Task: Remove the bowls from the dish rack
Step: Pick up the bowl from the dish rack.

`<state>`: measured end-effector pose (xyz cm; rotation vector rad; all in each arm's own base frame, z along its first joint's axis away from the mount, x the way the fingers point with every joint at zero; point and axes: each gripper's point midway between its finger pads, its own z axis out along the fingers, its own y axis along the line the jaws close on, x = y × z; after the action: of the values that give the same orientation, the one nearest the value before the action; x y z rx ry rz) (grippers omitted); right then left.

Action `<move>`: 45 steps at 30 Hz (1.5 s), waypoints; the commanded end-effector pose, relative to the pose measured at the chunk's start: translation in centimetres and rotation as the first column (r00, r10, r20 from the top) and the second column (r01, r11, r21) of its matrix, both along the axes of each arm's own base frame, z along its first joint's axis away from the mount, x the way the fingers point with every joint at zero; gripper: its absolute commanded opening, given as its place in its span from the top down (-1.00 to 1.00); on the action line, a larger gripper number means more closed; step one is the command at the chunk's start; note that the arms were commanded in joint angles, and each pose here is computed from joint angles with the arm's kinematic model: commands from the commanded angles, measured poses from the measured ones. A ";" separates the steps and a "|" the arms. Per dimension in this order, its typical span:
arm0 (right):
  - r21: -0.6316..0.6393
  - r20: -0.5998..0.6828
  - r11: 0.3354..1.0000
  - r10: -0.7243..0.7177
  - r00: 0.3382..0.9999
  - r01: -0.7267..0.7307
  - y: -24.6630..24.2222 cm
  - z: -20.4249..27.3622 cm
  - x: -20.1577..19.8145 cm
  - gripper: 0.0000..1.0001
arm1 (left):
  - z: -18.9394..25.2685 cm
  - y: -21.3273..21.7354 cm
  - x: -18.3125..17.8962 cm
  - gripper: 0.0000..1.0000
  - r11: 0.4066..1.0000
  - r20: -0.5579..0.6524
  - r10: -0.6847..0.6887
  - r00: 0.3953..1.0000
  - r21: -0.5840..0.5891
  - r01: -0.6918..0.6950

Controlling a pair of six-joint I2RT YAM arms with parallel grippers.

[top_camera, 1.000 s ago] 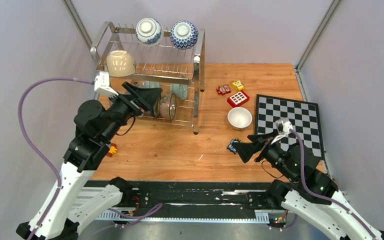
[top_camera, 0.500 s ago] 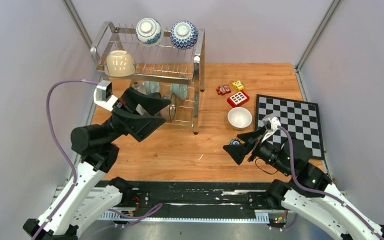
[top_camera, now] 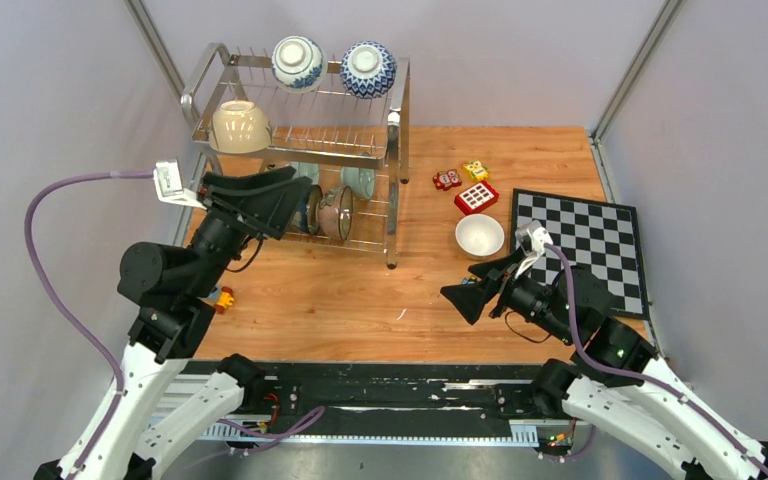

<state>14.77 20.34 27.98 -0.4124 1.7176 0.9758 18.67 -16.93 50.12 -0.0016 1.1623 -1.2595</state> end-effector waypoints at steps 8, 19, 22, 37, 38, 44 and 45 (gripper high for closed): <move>-0.021 0.036 0.992 -0.121 0.992 0.121 -2.1 0.8 1.1 -0.85 | -1.5 7.5 5.2 -1.00 0.882 -0.179 0.437 0.881 -0.109 -0.459; 0.030 0.025 0.994 -0.110 0.994 0.110 -2.7 0.9 0.0 -0.84 | 1.0 8.3 7.5 -1.00 0.866 -0.169 0.469 0.867 -0.106 -0.489; 0.013 0.018 0.996 -0.084 0.996 0.084 -2.6 0.6 -0.5 -0.84 | 1.2 10.3 8.5 -1.00 0.853 -0.231 0.426 0.875 -0.221 -0.473; 0.102 0.024 0.993 0.059 0.998 -0.061 -1.5 1.9 -3.1 -0.86 | -7.4 13.7 8.0 -0.86 0.730 -0.510 0.412 0.755 -0.310 -0.609; 0.107 0.027 0.992 0.065 0.998 -0.068 -1.4 2.1 -3.2 -0.86 | -7.2 13.9 7.9 -0.86 0.724 -0.502 0.417 0.758 -0.321 -0.610; 0.104 0.042 0.992 0.065 0.997 -0.069 -1.3 2.1 -3.0 -0.86 | -7.8 14.3 8.7 -0.86 0.700 -0.520 0.428 0.739 -0.327 -0.635; 0.102 0.043 0.992 0.066 0.997 -0.070 -1.3 2.1 -3.0 -0.86 | -7.8 14.4 8.8 -0.86 0.694 -0.513 0.427 0.745 -0.342 -0.634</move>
<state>12.21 18.61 29.67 -0.3966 1.6460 1.0603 27.00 -3.61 42.44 -0.9382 1.0866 -1.0062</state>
